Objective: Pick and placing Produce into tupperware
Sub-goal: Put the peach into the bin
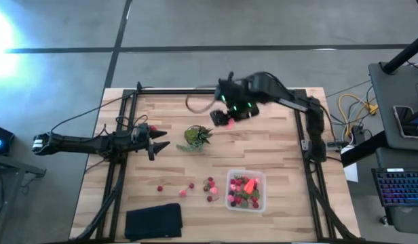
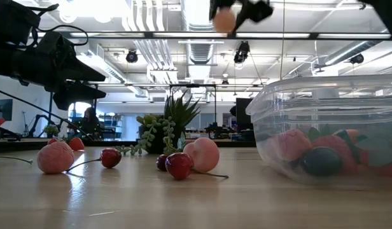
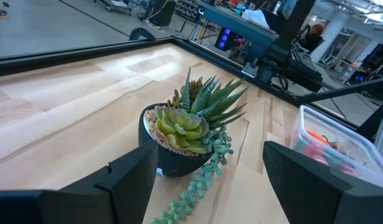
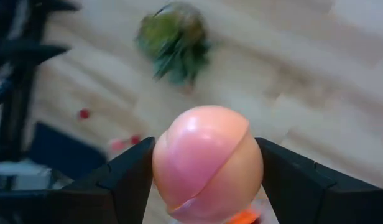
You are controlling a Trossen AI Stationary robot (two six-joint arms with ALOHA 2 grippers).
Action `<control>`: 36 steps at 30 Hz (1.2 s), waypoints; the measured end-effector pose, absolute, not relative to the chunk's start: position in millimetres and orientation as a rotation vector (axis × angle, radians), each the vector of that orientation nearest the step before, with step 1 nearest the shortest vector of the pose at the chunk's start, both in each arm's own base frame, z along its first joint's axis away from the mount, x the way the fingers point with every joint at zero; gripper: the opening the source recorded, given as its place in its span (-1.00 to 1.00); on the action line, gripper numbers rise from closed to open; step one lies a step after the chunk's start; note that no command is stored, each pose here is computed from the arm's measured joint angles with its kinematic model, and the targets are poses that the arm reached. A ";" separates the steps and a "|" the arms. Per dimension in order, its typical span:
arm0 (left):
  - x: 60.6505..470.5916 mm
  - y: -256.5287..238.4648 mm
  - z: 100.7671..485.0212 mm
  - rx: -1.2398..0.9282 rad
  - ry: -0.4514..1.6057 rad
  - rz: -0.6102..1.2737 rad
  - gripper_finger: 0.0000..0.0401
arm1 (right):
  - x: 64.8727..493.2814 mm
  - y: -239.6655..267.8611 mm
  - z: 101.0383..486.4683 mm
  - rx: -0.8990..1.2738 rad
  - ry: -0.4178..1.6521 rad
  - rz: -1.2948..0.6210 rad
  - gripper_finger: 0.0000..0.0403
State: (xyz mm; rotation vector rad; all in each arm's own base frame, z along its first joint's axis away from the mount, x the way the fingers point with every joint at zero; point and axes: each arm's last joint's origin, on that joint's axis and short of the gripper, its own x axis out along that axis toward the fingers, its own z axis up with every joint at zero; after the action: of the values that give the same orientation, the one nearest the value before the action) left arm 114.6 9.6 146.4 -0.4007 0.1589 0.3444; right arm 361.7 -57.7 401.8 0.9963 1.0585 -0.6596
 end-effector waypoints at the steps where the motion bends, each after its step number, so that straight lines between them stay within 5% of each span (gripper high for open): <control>1: 114.6 9.6 146.4 -0.401 0.158 0.344 0.38 | 359.4 -42.4 406.8 1.013 1.046 -0.658 0.29; 10: 114.7 9.6 146.2 -0.401 0.160 0.345 0.38 | 351.5 73.1 406.7 1.115 1.033 -0.719 0.29; 18: 114.7 9.6 146.3 -0.401 0.160 0.345 0.38 | 343.1 140.6 346.1 1.132 1.198 -0.945 0.29; 24: 114.7 9.6 146.2 -0.401 0.160 0.344 0.38 | 334.4 158.3 292.3 1.100 1.317 -1.102 0.29; 36: 114.7 9.6 146.2 -0.401 0.160 0.345 0.38 | 336.0 142.6 213.2 1.133 1.410 -1.030 0.29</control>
State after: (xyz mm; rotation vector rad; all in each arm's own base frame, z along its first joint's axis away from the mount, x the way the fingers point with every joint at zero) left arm 114.7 9.6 146.2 -0.4005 0.1602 0.3446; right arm 336.0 142.6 213.2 1.1333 1.4098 -1.0295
